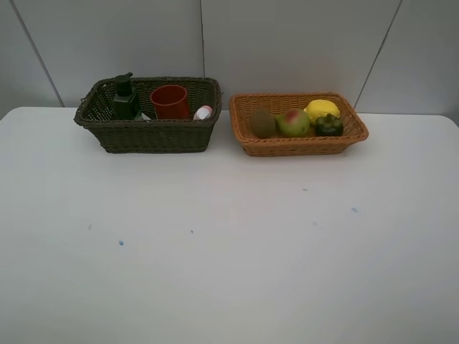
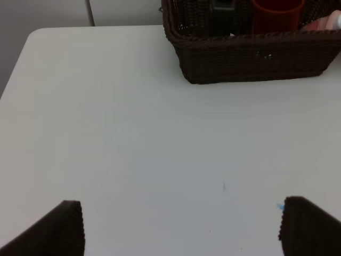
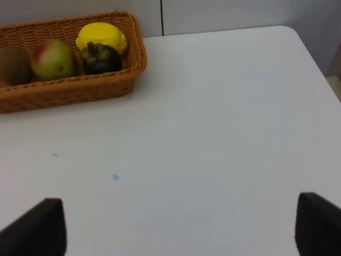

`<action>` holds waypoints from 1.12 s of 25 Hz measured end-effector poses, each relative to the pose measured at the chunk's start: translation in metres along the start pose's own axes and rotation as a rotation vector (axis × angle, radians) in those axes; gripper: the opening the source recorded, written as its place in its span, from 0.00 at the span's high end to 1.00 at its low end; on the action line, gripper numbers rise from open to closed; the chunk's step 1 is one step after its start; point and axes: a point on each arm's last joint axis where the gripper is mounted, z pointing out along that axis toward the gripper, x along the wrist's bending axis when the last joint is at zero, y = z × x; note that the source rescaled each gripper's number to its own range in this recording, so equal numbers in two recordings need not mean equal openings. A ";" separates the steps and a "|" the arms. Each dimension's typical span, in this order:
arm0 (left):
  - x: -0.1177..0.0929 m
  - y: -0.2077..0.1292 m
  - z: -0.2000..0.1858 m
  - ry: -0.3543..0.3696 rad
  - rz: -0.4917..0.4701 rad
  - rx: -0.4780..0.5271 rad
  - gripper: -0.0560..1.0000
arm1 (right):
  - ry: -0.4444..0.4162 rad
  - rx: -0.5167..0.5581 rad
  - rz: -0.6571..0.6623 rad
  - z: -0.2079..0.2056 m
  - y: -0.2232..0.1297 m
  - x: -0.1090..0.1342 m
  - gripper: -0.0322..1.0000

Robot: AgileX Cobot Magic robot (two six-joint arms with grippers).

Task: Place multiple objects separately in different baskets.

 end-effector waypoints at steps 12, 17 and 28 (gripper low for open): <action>0.000 0.000 0.000 0.000 0.000 0.000 0.05 | 0.000 0.000 0.000 0.000 0.000 0.000 0.07; 0.000 0.000 0.000 0.000 0.000 0.000 0.05 | 0.000 0.000 0.000 0.000 0.000 0.000 0.07; 0.000 0.000 0.000 0.000 0.000 0.000 0.05 | 0.000 0.000 0.000 0.000 0.000 0.000 0.07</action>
